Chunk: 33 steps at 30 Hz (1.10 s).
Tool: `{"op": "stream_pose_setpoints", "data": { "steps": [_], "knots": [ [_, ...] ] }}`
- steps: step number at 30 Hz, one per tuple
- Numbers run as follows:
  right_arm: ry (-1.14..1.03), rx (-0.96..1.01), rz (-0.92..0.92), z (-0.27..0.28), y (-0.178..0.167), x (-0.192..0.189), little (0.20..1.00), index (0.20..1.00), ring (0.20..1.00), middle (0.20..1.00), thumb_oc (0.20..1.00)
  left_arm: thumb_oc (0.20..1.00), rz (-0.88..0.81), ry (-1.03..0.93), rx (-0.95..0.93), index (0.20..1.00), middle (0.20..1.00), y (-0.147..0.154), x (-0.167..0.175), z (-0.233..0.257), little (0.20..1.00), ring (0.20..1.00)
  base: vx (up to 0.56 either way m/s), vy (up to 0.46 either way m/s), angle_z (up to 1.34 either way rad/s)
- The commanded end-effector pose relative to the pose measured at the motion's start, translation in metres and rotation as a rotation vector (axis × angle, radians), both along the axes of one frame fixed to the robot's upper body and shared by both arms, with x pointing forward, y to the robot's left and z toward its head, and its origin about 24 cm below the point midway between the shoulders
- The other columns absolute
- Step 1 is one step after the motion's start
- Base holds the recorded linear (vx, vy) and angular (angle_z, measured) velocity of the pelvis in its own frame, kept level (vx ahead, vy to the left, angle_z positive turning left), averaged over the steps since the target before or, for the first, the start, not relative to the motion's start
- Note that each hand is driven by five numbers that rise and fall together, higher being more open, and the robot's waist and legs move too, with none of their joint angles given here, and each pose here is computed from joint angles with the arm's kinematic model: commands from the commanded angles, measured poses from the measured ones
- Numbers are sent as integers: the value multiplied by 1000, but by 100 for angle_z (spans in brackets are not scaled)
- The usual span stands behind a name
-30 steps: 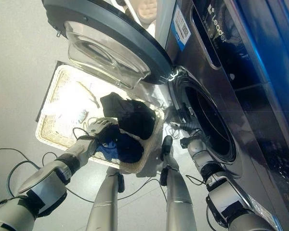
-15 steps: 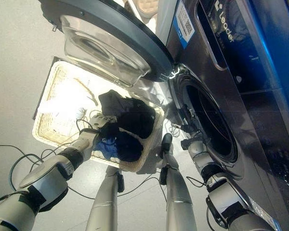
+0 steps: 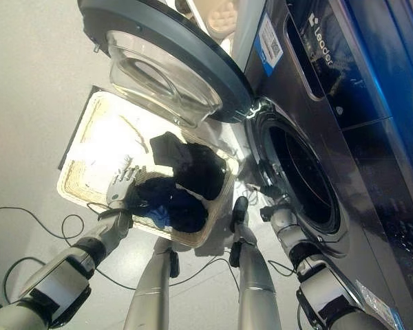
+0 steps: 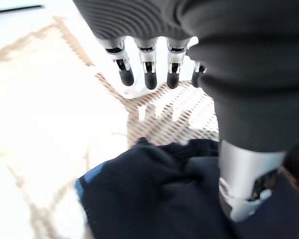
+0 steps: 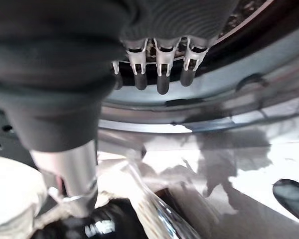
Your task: Put the clothes into the washing machine.
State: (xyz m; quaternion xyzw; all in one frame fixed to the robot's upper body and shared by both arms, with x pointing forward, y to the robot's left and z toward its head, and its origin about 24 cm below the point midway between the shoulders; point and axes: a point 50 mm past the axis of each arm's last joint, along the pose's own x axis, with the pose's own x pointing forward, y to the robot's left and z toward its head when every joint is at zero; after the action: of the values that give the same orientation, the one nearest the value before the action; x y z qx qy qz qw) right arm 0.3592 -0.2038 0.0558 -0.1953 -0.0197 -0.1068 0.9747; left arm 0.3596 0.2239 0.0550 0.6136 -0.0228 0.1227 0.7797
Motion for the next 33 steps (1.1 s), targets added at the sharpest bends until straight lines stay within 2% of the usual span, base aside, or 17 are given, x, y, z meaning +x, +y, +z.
{"op": "stream_pose_setpoints", "data": {
  "steps": [1,14,15,24,26,27,33],
  "knots": [
    [-44,15,-65,4,-22,-7,1000,1000,1000,1000,1000,1000,-33,-86,-21,1000,1000,-6,-6,-1,1000,1000,2,43,4],
    [-30,15,-75,0,-28,-13,1000,1000,1000,1000,1000,1000,-93,-125,-18,1000,1000,-18,-17,-10,1000,1000,-2,16,2],
    [-12,16,-80,-3,-30,-14,1000,1000,1000,1000,1000,1000,-135,-161,-18,1000,1000,-24,-20,-10,1000,1000,0,34,1],
    [-11,16,-80,-3,-30,-14,1000,1000,1000,1000,1000,1000,-139,-166,-17,1000,1000,-25,-19,-9,1000,1000,1,4,0],
    [-10,17,-80,-3,-30,-14,1000,1000,1000,1000,1000,1000,-156,-186,-15,1000,1000,-27,-19,-6,1000,1000,-1,24,0],
    [-13,17,-77,0,-29,-10,1000,1000,1000,1000,1000,1000,-233,-257,-20,1000,1000,-38,-15,7,1000,1000,-3,49,-1],
    [-10,10,-66,0,-27,-10,1000,1000,1000,1000,1000,1000,-299,-348,-23,1000,1000,-47,-8,28,1000,1000,1,12,-1]
  ]
}}
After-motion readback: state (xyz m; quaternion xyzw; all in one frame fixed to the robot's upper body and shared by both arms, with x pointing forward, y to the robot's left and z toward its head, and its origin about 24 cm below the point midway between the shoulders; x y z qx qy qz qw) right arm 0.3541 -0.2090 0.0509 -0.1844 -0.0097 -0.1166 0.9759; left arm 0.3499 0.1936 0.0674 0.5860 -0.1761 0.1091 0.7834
